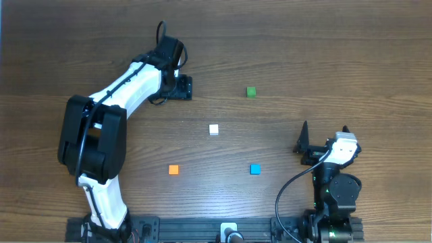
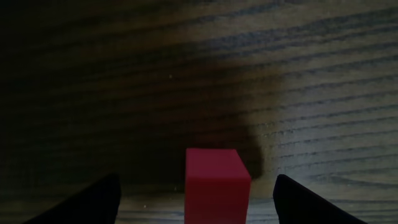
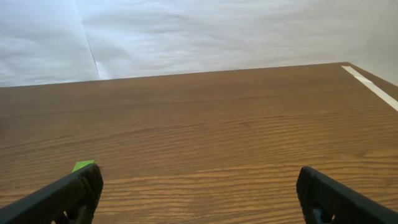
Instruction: Stack Cubes
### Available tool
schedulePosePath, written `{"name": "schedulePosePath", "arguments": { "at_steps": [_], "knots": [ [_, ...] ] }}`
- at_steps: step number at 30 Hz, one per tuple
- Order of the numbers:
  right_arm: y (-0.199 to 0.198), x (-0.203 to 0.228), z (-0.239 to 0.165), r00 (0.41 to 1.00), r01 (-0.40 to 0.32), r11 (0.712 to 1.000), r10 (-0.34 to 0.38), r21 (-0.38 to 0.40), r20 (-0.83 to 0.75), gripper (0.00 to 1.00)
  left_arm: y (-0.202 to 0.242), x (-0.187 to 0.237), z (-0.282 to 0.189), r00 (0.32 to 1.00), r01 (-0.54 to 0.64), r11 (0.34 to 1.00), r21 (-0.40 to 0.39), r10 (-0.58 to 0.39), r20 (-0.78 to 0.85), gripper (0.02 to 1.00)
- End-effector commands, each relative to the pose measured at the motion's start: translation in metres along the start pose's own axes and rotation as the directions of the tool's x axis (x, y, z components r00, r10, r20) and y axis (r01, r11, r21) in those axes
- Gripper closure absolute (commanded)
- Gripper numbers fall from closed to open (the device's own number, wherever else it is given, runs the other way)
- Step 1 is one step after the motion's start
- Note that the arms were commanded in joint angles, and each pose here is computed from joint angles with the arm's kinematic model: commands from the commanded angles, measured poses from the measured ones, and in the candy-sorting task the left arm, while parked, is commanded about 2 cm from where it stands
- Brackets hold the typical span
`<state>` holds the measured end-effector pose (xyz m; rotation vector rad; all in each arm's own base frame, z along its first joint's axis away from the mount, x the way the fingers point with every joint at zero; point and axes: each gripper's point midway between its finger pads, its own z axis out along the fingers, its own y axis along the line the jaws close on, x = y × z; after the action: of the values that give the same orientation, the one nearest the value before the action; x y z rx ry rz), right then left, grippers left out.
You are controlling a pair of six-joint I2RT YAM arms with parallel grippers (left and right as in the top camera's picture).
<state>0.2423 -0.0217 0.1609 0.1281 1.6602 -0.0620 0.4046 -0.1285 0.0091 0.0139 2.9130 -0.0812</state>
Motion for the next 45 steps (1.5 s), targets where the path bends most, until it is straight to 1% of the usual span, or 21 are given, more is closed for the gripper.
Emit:
{"name": "schedulePosePath", "arguments": {
  "at_steps": [1,6,14,21,30,36,45],
  "knots": [
    [-0.0031,0.0034,0.0007,1.0,0.002,1.0,-0.002,0.016,-0.006,0.007,-0.0025,-0.0075,0.0004,1.0,-0.016,1.0,-0.006,0.016,0.018,0.244],
    [-0.0031,0.0034,0.0007,1.0,0.002,1.0,-0.002,0.016,-0.006,0.007,-0.0029,-0.009,0.0003,0.999,-0.039,0.999,-0.005,0.039,0.024,0.297],
    [-0.0031,0.0034,0.0007,1.0,0.002,1.0,-0.002,0.016,-0.006,0.009,-0.0057,-0.0081,0.0003,0.999,-0.049,0.999,-0.003,0.049,0.023,0.362],
    [-0.0031,0.0034,0.0007,1.0,0.002,1.0,-0.002,0.016,-0.006,0.009,-0.0103,-0.0067,0.0002,0.997,-0.071,0.997,0.0,0.071,0.023,0.472],
    [-0.0031,0.0034,0.0007,1.0,0.002,1.0,-0.002,0.016,-0.006,0.007,-0.0102,-0.0066,0.0002,0.997,-0.071,0.998,-0.001,0.071,0.023,0.524],
    [-0.0031,0.0034,0.0007,1.0,0.002,1.0,-0.002,0.016,-0.006,0.009,-0.0097,-0.0058,0.0002,0.997,-0.07,0.998,-0.002,0.07,0.019,0.601],
    [-0.0031,0.0034,0.0007,1.0,0.002,1.0,-0.002,0.016,-0.006,0.009,-0.009,-0.005,0.0002,0.998,-0.068,0.998,-0.003,0.068,0.015,0.755]
  ]
}}
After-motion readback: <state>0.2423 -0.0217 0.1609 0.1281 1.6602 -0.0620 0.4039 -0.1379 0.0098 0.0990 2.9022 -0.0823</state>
